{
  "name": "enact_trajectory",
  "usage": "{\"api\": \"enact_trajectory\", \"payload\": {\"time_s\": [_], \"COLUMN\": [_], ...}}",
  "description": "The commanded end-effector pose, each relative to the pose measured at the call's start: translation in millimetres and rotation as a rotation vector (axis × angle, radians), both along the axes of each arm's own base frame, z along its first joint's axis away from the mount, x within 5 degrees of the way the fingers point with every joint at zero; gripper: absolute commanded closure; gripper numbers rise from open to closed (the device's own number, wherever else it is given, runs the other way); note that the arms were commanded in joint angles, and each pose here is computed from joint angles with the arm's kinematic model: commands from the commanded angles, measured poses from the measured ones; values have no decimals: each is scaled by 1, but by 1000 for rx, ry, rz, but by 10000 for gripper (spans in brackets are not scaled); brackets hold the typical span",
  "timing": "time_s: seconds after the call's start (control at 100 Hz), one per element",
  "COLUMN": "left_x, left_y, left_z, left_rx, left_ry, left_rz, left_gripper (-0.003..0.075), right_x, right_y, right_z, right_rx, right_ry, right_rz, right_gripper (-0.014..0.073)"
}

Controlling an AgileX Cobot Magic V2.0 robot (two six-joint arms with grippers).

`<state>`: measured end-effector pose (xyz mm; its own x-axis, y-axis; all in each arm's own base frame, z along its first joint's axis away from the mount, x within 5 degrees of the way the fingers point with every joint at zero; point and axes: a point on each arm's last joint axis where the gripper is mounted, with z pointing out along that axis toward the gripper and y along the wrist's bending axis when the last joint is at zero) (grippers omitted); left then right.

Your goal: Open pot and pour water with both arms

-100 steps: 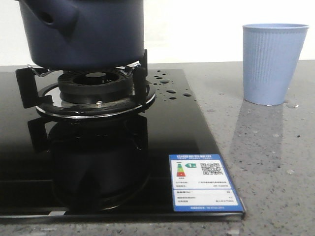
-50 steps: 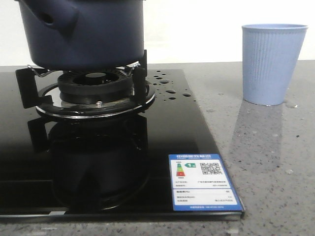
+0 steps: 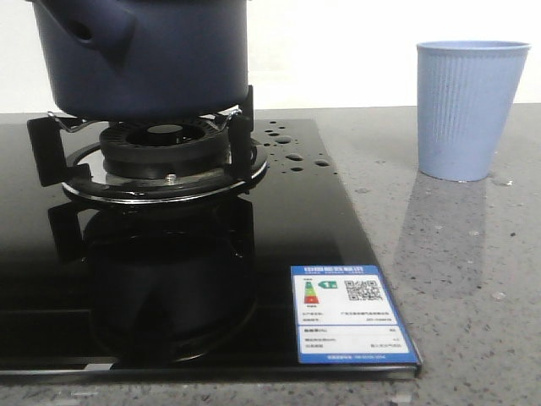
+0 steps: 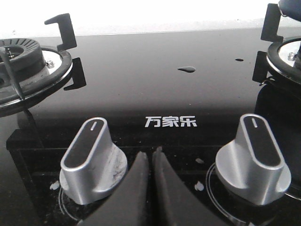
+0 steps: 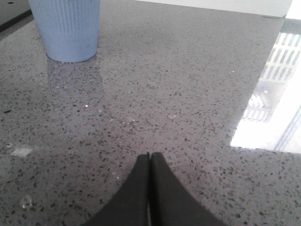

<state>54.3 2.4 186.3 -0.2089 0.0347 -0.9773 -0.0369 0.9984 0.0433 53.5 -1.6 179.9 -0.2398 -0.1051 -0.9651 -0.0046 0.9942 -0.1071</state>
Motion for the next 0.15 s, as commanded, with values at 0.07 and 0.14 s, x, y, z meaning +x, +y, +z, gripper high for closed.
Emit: {"api": "enact_trajectory", "payload": {"time_s": [0.07,0.14], "left_x": [1,1], "left_y": [0,0], "left_z": [-5,-5], "left_rx": [-18,-18], "left_ry": [-63,-63], "left_rz": [1,1], "left_gripper": [739,740], "right_x": [-1,-1], "right_y": [0,0], "right_z": [0,0], "right_rx": [-15,-15], "right_ry": [-29,-29], "right_rz": [-3,-3], "right_gripper": [669,669]}}
